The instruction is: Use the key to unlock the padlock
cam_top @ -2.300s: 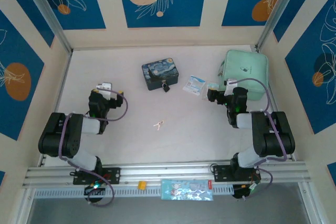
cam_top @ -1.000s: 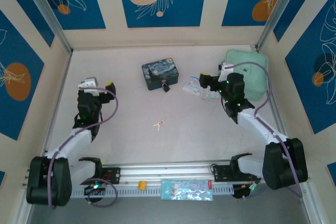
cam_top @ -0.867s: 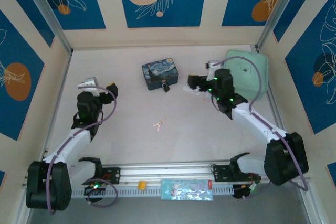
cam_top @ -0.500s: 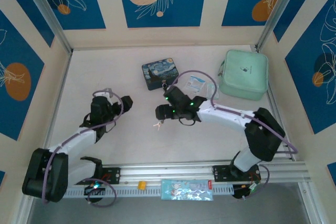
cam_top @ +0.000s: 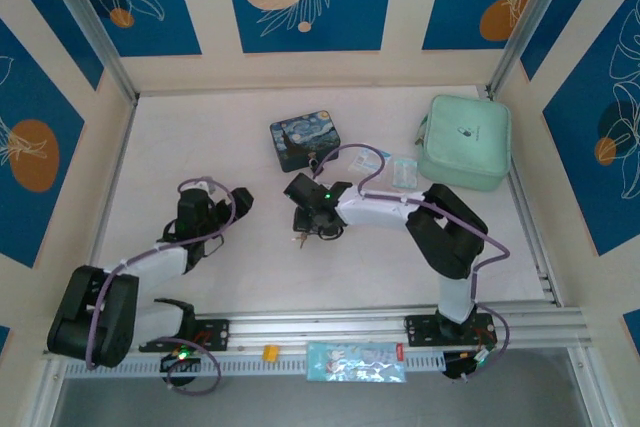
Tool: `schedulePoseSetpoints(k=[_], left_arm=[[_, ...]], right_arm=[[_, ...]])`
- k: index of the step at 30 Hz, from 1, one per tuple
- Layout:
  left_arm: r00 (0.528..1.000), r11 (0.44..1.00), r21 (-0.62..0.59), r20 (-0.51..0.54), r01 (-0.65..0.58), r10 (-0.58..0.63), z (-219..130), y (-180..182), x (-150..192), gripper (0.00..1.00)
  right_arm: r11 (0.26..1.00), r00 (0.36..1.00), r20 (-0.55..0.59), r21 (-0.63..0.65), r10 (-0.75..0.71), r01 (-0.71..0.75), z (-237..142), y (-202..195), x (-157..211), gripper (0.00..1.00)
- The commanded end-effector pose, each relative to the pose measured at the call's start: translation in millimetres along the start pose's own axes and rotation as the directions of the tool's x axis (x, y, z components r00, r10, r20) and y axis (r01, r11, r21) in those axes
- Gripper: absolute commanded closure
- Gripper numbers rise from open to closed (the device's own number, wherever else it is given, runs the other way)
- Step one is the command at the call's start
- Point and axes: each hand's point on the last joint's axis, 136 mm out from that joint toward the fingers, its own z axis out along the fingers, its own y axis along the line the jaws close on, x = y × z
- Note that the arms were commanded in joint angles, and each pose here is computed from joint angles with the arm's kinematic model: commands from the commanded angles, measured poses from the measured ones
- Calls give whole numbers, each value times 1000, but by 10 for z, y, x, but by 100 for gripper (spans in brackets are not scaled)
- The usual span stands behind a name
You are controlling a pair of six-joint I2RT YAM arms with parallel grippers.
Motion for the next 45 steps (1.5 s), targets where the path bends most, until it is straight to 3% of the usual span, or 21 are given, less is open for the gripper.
schedulePoseSetpoints(k=[1, 12, 20, 25, 30, 37, 45], left_arm=[[999, 1000, 17, 44, -19, 19, -81, -85, -103, 8], [994, 999, -18, 104, -41, 42, -186, -43, -198, 7], [995, 999, -2, 90, -37, 37, -198, -67, -167, 7], [998, 999, 5, 35, -47, 47, -184, -74, -72, 8], [997, 998, 33, -53, -51, 52, -182, -134, 66, 8], [997, 992, 127, -72, 2, 7, -232, -387, 170, 10], [996, 978, 200, -69, 66, -53, -235, -683, 301, 10]], right_arm=[[998, 999, -7, 39, 48, -48, 32, -20, 42, 50], [998, 999, -39, 55, 22, -20, 127, 16, 261, 59], [998, 999, -41, 56, -26, 28, 167, -2, 278, 80], [982, 987, -25, -111, -158, 155, 140, 198, 221, 100], [917, 955, 42, -268, -295, 295, 14, 363, 118, 100], [767, 889, 141, -459, -436, 449, -285, 377, -44, 100], [683, 872, 173, -560, -457, 469, -498, 282, -153, 100]])
